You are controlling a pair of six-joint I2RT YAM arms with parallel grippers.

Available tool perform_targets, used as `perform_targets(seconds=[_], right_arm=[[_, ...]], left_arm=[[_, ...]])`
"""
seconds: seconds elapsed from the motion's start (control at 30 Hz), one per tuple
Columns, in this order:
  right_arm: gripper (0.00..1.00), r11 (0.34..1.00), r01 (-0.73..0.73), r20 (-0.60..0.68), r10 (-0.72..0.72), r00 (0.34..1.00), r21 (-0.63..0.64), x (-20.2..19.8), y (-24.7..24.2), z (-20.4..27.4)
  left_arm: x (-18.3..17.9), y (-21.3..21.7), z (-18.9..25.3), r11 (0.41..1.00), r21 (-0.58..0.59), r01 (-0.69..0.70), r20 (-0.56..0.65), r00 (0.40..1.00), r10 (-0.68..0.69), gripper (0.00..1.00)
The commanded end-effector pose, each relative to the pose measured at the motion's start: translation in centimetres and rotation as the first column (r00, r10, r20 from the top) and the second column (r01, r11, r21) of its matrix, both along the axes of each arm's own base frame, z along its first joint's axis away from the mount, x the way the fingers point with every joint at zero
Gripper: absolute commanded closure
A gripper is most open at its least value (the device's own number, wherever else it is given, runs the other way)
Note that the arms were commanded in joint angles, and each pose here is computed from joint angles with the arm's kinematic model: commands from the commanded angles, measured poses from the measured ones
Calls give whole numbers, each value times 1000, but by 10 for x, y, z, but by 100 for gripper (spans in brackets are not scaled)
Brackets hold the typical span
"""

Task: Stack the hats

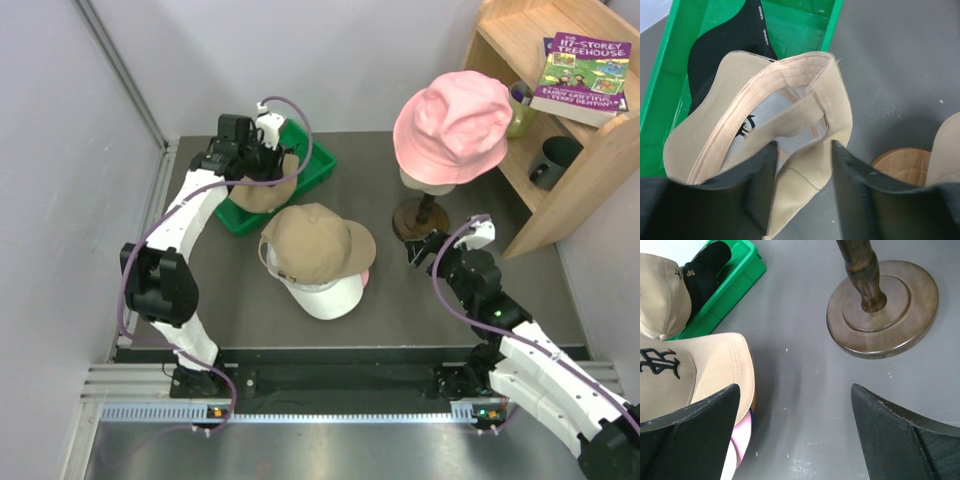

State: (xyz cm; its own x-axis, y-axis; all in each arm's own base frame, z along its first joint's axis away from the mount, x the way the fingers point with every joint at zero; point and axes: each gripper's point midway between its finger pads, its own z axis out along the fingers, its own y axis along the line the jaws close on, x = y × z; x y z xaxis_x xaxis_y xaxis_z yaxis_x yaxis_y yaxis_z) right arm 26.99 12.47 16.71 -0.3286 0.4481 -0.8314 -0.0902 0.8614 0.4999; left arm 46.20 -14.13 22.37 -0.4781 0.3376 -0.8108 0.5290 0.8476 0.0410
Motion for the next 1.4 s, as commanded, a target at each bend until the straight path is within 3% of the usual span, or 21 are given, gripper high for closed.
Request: perform_targets(seconds=[0.0, 0.07, 0.13, 0.27, 0.5, 0.83, 0.97, 1.17, 1.37], right_arm=[[9, 999, 22, 91, -26, 996, 46, 9, -3, 37], [9, 999, 25, 91, -30, 995, 45, 9, -4, 37], [9, 999, 27, 89, -31, 996, 45, 9, -5, 36], [9, 1000, 4, 114, -6, 993, 24, 10, -2, 47], [9, 994, -106, 169, 107, 980, -15, 20, 21, 81], [11, 970, -238, 292, 215, 932, 46, 24, 52, 149], [11, 949, -294, 344, 240, 908, 115, 16, 62, 174], [11, 873, -389, 410, 252, 877, 294, 4, 76, 203], [11, 711, -471, 450, 240, 860, 522, -11, 88, 220]], left_arm=[[10, 3, -1, 1000, 5, -21, 32, 999, 20, 63], [10, 2, -3, 1000, -1, -17, 30, 999, 17, 84], [9, 1, -2, 1000, -11, -19, 28, 999, 19, 100], [13, 6, 18, 997, -25, -69, 78, 994, 71, 100], [20, 27, 117, 979, -77, -188, 295, 934, 203, 100], [2, 23, 240, 962, -234, -140, 467, 852, 237, 100], [-25, 6, 288, 938, -348, -8, 524, 828, 201, 100], [-71, -22, 352, 799, -565, 207, 546, 820, 174, 100], [-108, -40, 386, 618, -708, 341, 522, 843, 132, 100]])
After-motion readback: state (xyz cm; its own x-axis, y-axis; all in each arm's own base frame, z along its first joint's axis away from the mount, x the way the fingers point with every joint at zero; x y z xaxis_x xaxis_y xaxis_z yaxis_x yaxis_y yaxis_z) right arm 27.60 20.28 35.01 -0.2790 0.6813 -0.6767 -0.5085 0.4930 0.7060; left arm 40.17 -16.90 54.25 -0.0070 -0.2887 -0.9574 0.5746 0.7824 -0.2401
